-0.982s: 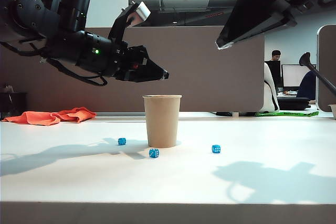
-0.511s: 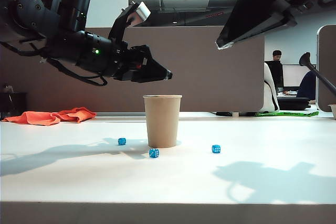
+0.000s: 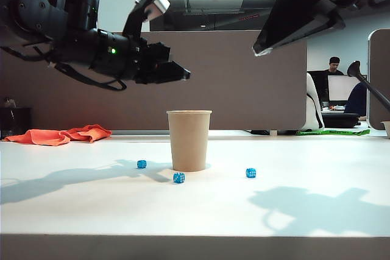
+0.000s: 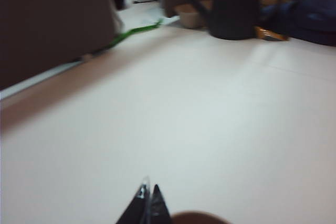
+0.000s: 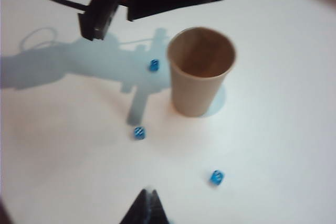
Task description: Pick up the dice with a different color and drop it into the paper cup.
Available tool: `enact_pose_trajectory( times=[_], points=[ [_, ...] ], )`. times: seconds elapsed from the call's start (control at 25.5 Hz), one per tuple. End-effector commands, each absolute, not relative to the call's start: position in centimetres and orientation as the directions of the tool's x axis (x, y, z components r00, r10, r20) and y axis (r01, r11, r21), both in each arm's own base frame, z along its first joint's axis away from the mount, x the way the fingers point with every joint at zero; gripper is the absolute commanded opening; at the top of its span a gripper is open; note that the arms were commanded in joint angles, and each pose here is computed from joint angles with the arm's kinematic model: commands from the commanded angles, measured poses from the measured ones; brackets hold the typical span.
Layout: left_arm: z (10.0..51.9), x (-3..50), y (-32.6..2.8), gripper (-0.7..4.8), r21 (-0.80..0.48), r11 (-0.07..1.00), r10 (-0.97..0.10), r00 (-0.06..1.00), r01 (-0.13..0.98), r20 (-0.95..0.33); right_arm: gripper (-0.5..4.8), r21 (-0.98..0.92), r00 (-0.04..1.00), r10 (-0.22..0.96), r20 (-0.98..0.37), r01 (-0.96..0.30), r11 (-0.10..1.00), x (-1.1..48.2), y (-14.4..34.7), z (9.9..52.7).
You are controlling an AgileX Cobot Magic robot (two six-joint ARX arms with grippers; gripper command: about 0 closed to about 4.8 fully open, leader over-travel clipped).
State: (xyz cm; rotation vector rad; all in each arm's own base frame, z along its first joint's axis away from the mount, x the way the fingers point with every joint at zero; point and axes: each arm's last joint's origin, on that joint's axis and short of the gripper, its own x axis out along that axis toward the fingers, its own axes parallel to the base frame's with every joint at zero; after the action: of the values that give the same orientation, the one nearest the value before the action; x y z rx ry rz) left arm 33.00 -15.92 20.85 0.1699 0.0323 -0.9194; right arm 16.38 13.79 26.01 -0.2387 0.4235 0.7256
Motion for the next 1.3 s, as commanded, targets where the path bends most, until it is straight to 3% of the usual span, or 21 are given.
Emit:
enact_pose_trajectory(
  times=[0.04, 0.47, 0.75, 1.02, 1.3],
  points=[
    [22.4, 33.0, -15.4, -0.05, 0.160, 0.666, -0.732, 0.680, 0.728, -0.049, -0.02, -0.106, 0.762, 0.527, -0.376, -0.601, 0.792, 16.9, 13.4, 27.0],
    [25.9, 32.3, -10.5, -0.05, 0.123, 0.749, -0.645, 0.759, 0.651, -0.090, -0.01, -0.063, 0.850, 0.447, -0.279, -0.481, 0.875, 18.8, 8.4, 26.7],
    [28.0, 30.3, -8.7, -0.05, 0.143, 0.790, -0.579, 0.802, 0.596, -0.148, -0.02, -0.071, 0.934, 0.311, -0.175, -0.327, 0.942, 16.9, 4.5, 27.0],
    [28.1, 27.0, -7.7, -0.05, 0.151, 0.804, -0.557, 0.817, 0.575, -0.149, -0.02, -0.029, 0.975, 0.191, -0.113, -0.195, 0.980, 14.5, 1.4, 25.6],
    [27.5, 23.9, -6.8, -0.05, 0.134, 0.842, -0.503, 0.850, 0.523, -0.157, -0.02, -0.011, 0.985, 0.152, -0.077, -0.154, 0.988, 13.2, 0.4, 24.4]
  ],
)
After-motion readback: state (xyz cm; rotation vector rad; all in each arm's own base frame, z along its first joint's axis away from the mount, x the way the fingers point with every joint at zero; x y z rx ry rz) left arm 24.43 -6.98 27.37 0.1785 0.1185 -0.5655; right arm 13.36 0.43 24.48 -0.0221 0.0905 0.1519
